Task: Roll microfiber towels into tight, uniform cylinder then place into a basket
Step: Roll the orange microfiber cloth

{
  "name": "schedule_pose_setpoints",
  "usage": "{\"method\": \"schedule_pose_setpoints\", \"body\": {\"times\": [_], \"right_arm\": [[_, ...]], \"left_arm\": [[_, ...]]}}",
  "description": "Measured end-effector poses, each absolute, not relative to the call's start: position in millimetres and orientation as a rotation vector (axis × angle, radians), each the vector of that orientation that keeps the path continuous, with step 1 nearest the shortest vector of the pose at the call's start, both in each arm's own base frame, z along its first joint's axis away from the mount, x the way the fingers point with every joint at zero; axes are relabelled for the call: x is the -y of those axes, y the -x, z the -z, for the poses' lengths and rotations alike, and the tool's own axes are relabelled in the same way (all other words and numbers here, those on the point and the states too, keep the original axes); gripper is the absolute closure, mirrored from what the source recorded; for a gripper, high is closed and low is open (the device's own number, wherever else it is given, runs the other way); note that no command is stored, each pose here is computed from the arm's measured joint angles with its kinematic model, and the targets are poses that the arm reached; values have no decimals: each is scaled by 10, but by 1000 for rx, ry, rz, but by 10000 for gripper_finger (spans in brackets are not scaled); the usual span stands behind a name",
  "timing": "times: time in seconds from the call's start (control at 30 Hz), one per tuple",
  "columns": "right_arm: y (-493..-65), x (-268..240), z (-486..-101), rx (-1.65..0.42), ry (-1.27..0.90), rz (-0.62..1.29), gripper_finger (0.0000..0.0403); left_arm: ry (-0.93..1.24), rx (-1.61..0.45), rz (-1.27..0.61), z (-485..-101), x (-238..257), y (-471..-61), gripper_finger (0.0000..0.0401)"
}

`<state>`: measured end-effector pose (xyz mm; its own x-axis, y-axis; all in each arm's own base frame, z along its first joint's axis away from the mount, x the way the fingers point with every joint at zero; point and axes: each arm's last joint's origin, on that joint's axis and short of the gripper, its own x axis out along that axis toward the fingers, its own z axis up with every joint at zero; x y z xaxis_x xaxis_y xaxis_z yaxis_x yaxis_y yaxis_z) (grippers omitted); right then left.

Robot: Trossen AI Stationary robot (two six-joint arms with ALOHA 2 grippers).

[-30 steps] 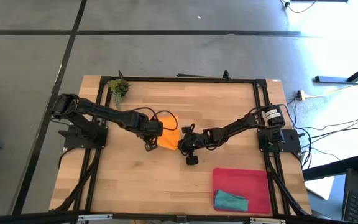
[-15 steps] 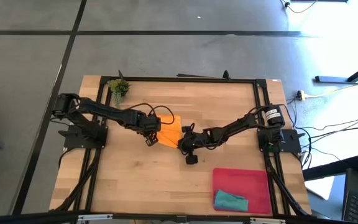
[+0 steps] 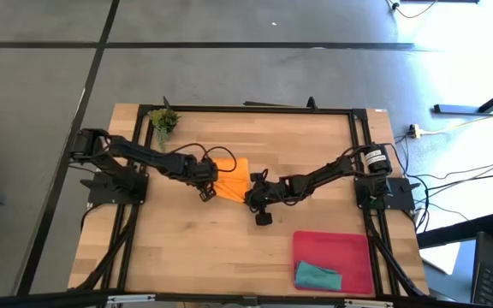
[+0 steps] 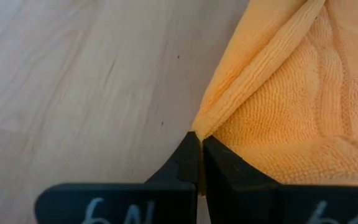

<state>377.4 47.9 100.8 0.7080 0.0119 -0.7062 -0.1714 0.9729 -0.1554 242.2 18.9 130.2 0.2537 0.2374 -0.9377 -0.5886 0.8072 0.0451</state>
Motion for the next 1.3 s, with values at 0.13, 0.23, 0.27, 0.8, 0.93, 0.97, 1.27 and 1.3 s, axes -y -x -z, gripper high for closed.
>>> {"method": "schedule_pose_setpoints", "body": {"times": [0.13,0.23,0.27,0.8,0.93,0.97,1.27,1.3], "right_arm": [[-3776,-481,-1008,-777,216,-104,394],[-3790,-483,-1024,-776,217,-103,394],[-3798,-486,-1031,-779,218,-104,394],[-3931,-510,-1200,-838,244,-119,394],[-3977,-505,-1285,-882,262,-91,394],[-3989,-502,-1308,-893,269,-78,394],[-4156,-335,-1566,-890,215,-13,394],[-4173,-301,-1595,-891,198,1,394]], "left_arm": [[346,-1193,-577,-1275,-188,-2400,401],[335,-1193,-575,-1271,-168,-2400,401],[331,-1193,-573,-1269,-161,-2399,401],[288,-1192,-567,-1259,-106,-2398,401],[273,-1196,-561,-1258,-107,-2396,401],[272,-1196,-561,-1258,-107,-2396,401],[266,-1200,-564,-1256,-107,-2391,401],[265,-1201,-564,-1256,-107,-2391,401]]}}
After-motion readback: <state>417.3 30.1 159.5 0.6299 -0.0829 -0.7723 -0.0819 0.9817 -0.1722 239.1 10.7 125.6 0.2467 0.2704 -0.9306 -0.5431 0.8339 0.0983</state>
